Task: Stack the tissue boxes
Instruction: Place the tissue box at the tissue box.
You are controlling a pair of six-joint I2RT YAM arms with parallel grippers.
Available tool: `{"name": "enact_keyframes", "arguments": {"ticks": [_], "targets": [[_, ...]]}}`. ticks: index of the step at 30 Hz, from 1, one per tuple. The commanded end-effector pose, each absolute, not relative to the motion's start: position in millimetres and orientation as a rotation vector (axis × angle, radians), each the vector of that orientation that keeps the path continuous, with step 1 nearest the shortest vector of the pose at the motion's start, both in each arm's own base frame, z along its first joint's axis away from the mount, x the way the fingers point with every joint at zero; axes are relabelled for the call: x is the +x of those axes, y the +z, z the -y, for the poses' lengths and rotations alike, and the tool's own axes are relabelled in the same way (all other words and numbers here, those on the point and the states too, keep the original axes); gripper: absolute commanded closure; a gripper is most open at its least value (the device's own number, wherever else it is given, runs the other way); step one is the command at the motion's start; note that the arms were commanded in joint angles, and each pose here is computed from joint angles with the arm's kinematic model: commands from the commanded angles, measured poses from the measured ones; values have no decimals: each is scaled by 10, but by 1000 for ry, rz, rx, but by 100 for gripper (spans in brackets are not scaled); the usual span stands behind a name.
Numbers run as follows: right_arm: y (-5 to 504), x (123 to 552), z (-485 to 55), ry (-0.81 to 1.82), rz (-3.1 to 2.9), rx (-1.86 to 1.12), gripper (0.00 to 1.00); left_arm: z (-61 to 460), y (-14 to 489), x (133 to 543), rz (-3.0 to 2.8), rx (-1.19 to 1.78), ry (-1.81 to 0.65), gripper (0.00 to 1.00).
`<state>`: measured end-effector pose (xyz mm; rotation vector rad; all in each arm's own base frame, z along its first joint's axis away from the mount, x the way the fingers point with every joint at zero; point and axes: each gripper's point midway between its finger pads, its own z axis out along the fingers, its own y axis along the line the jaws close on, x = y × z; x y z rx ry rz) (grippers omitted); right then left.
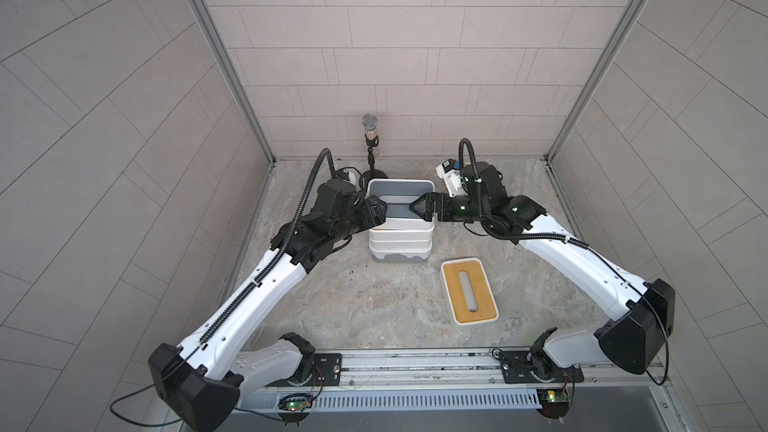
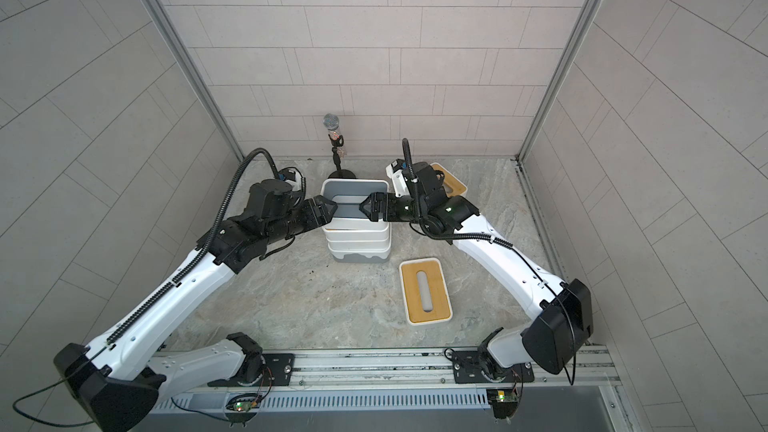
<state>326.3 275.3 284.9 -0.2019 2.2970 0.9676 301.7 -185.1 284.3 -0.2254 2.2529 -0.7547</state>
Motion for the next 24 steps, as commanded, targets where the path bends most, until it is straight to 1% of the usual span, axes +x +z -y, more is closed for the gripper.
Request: {"name": "enact_keyframes", "arguments": {"ticks": [1, 18, 24], "targets": [[2909, 3261, -2827, 993, -2277, -233, 1, 1821, 2853, 2982, -2248, -233, -759, 25], [2961, 3222, -2676, 904, -2274, -232, 1, 1911, 2831, 2966, -2267, -197, -801, 25], [2954, 3200, -2688, 917, -2279, -237, 1, 1823, 2840, 2971, -2252, -218, -750, 25]]}}
